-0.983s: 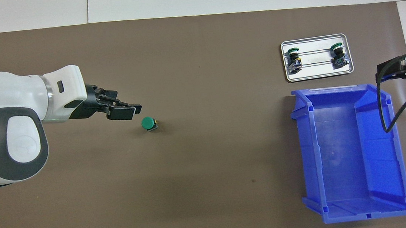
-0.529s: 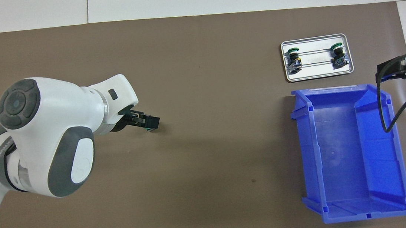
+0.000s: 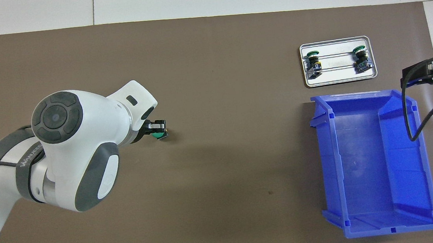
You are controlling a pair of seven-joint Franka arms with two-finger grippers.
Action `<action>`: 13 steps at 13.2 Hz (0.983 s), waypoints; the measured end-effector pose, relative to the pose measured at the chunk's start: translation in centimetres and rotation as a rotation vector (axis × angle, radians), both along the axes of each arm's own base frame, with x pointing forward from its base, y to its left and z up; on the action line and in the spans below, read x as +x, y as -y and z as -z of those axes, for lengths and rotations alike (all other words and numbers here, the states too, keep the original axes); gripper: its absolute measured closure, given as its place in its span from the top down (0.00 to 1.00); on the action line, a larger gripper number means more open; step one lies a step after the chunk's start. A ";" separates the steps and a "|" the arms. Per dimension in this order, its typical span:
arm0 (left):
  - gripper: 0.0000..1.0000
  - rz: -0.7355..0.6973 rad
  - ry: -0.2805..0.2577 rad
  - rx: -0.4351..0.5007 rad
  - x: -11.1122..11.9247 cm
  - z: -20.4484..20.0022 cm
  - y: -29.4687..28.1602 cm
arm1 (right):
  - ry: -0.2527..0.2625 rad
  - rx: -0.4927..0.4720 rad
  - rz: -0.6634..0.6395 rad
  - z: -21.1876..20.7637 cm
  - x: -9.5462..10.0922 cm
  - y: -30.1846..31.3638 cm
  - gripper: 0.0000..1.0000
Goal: Place and press button with both arms
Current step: 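Press down on the green cap with the left gripper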
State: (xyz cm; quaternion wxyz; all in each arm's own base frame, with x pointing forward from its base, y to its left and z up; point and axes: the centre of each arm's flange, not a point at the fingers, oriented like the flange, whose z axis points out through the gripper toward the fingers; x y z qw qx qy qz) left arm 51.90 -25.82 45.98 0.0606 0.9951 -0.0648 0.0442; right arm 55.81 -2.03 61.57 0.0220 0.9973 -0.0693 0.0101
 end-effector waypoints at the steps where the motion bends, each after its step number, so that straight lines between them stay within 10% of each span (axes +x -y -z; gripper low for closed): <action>1: 0.16 -0.012 0.005 -0.003 0.2 0.3 0.1 | 0.000 0.000 0.000 0.0 0.0 0.0 1.00; 3: 0.01 -0.020 0.015 -0.009 0.5 1.4 0.4 | 0.000 0.000 0.000 0.0 0.0 0.0 1.00; 13: 0.01 -0.031 0.005 0.003 1.5 6.8 1.1 | 0.000 0.000 0.000 0.0 0.0 0.0 1.00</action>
